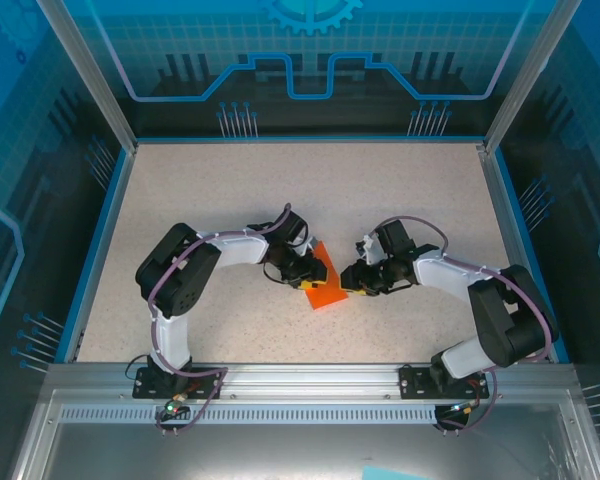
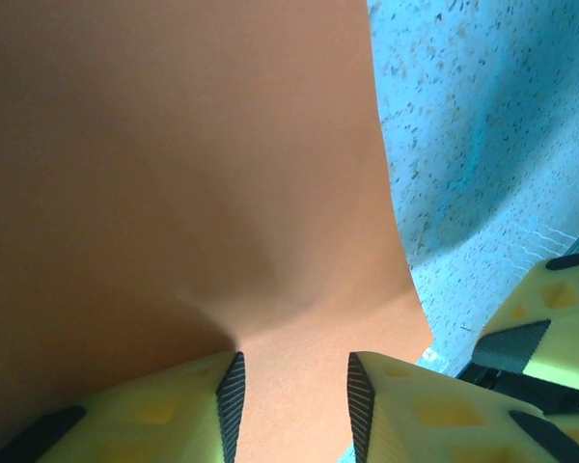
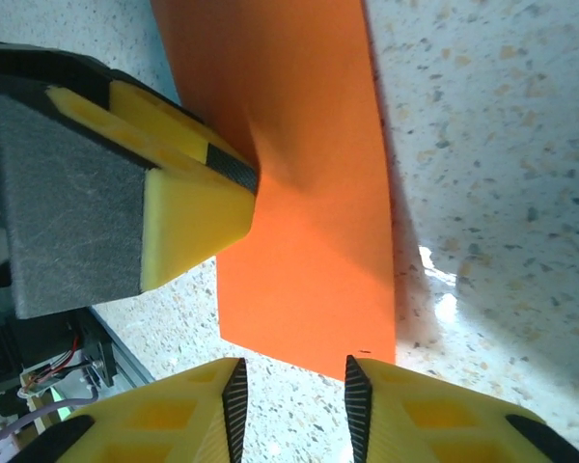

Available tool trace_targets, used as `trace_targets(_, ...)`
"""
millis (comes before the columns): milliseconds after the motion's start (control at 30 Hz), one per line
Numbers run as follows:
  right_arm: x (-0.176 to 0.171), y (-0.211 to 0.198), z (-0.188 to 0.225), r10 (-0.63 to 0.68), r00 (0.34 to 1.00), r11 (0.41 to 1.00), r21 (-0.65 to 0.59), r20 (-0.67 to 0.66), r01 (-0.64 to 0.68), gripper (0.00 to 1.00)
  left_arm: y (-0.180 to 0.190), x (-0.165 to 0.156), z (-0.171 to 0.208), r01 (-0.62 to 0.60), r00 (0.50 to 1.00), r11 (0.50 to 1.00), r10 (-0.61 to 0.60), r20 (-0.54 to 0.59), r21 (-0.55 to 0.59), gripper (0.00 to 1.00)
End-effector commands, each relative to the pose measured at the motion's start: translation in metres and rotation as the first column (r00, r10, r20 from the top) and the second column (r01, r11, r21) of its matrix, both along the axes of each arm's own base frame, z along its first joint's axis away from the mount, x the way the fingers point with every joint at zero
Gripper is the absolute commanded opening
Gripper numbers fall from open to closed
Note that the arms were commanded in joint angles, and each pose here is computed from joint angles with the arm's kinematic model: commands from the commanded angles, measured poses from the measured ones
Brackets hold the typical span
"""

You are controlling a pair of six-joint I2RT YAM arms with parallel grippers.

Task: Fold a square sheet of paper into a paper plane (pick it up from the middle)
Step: First fold the square sheet of paper in half at the center of the table.

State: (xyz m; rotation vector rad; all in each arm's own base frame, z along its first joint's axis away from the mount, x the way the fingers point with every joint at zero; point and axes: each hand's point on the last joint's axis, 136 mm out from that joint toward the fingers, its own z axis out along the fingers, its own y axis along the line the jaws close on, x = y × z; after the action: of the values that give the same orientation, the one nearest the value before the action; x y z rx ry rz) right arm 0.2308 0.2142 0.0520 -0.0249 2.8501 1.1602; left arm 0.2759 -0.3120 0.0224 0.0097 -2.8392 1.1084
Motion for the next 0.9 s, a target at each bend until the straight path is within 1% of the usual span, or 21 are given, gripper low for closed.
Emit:
trace_targets(0,-0.012,0.018,0.008,0.059,0.998,0.996,0.063,0.008,-0.059,0.32,0.012,-0.003,-0.009,-0.015,1.0,1.0,0.016,-0.021,0.022,0.33)
trace_targets(33,-0.013,0.023,0.01,0.06,0.998,0.995,0.082,0.017,-0.061,0.29,0.012,-0.002,-0.008,-0.019,1.0,1.0,0.019,-0.024,0.013,0.31)
trace_targets(100,-0.016,0.035,0.015,0.053,0.998,0.99,0.132,0.02,-0.055,0.24,0.012,-0.002,-0.007,-0.02,0.999,1.0,0.021,-0.026,0.011,0.3)
trace_targets(200,-0.016,0.051,0.017,0.004,1.0,0.985,0.174,0.025,-0.008,0.16,0.012,-0.001,-0.007,-0.03,0.999,1.0,0.03,-0.032,0.006,0.3)
trace_targets(300,-0.016,0.061,0.012,-0.062,0.998,0.985,0.165,0.027,0.057,0.06,0.013,-0.001,-0.006,-0.031,0.999,1.0,0.031,-0.033,0.0,0.3)
trace_targets(400,-0.013,0.065,0.006,-0.12,0.992,0.981,0.156,0.03,0.114,0.02,0.013,-0.001,-0.005,-0.035,0.999,0.999,0.035,-0.037,-0.009,0.3)
trace_targets(533,-0.011,0.071,0.0,-0.147,0.988,0.978,0.157,0.038,0.139,0.0,0.013,-0.001,-0.006,-0.033,0.999,0.999,0.033,-0.038,-0.01,0.29)
trace_targets(600,-0.013,0.072,-0.008,-0.154,0.988,0.979,0.135,0.026,0.15,0.0,0.014,-0.001,-0.005,-0.034,0.999,0.999,0.034,-0.039,-0.011,0.29)
trace_targets(767,-0.018,0.086,-0.02,-0.135,0.991,0.98,0.145,-0.013,0.136,0.0,0.015,0.0,-0.006,-0.041,0.998,0.999,0.04,-0.04,-0.014,0.29)
trace_targets(867,-0.024,0.084,-0.033,-0.131,0.991,0.987,0.093,-0.027,0.133,0.0,0.015,0.0,-0.006,-0.044,0.998,0.999,0.044,-0.044,-0.015,0.29)
